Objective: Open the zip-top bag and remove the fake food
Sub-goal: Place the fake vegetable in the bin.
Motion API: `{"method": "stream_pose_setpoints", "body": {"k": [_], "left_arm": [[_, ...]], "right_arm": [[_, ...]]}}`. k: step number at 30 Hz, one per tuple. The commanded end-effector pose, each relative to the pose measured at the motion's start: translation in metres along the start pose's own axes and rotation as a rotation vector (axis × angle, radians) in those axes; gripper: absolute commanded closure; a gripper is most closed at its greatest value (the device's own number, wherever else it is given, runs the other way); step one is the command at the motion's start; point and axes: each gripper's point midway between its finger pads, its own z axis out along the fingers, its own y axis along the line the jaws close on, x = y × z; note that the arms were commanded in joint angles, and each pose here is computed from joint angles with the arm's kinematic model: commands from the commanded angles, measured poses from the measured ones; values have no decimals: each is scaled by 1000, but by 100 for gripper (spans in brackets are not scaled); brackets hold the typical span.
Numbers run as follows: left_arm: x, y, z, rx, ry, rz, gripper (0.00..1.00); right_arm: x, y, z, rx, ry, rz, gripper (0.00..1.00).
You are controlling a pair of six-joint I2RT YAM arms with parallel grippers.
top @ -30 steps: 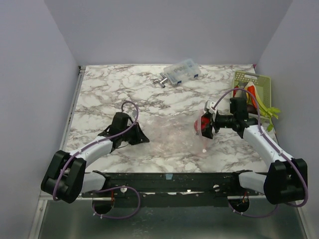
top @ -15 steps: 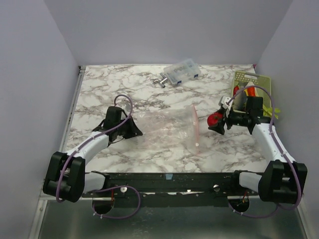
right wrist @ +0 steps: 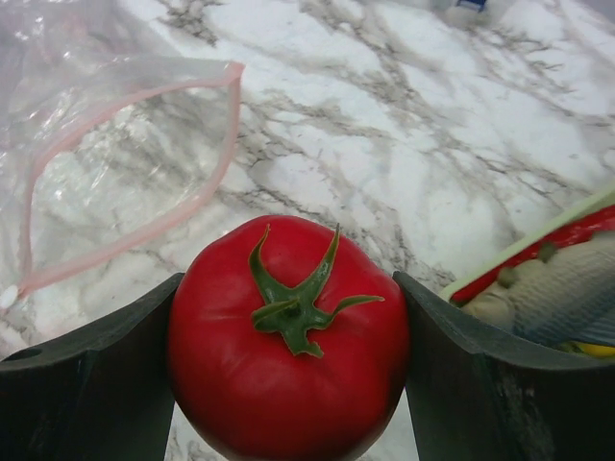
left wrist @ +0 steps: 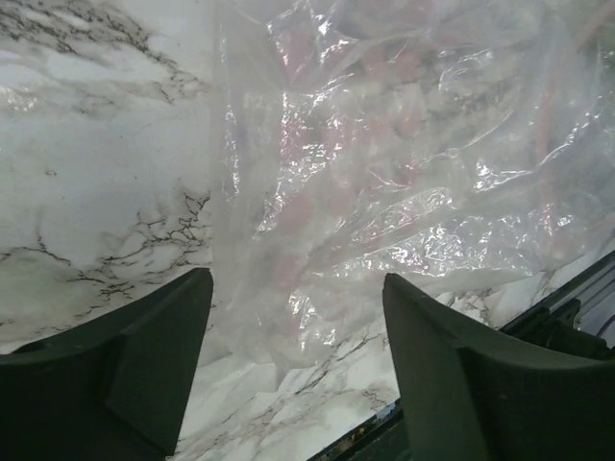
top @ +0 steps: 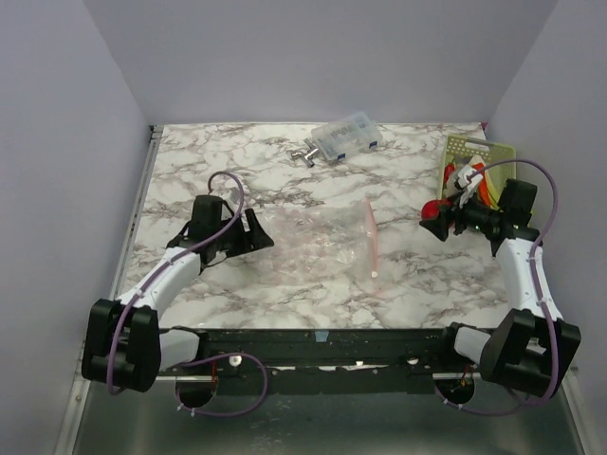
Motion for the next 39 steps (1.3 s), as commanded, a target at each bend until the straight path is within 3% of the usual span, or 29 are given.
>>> {"method": "stream_pose_setpoints", "body": {"k": [1, 7, 15, 25, 39], "left_arm": [[-28, -17, -27, 10, -88, 74, 19], [-53, -34, -68, -14, -193, 222, 2], [-72, -38, -105, -93, -301, 422, 1], [-69, -28, -115, -133, -366, 472, 2], [-63, -24, -99, -124, -291, 454, 1]], "right_arm": [[-24, -42, -11, 231, -40, 14, 67], [-38, -89, -22, 427, -26, 64, 68], [-48, -145, -25, 585, -18, 163, 67], [-19, -232, -29, 830, 35, 349, 65], [32, -314, -22, 1052, 87, 428, 63]]}}
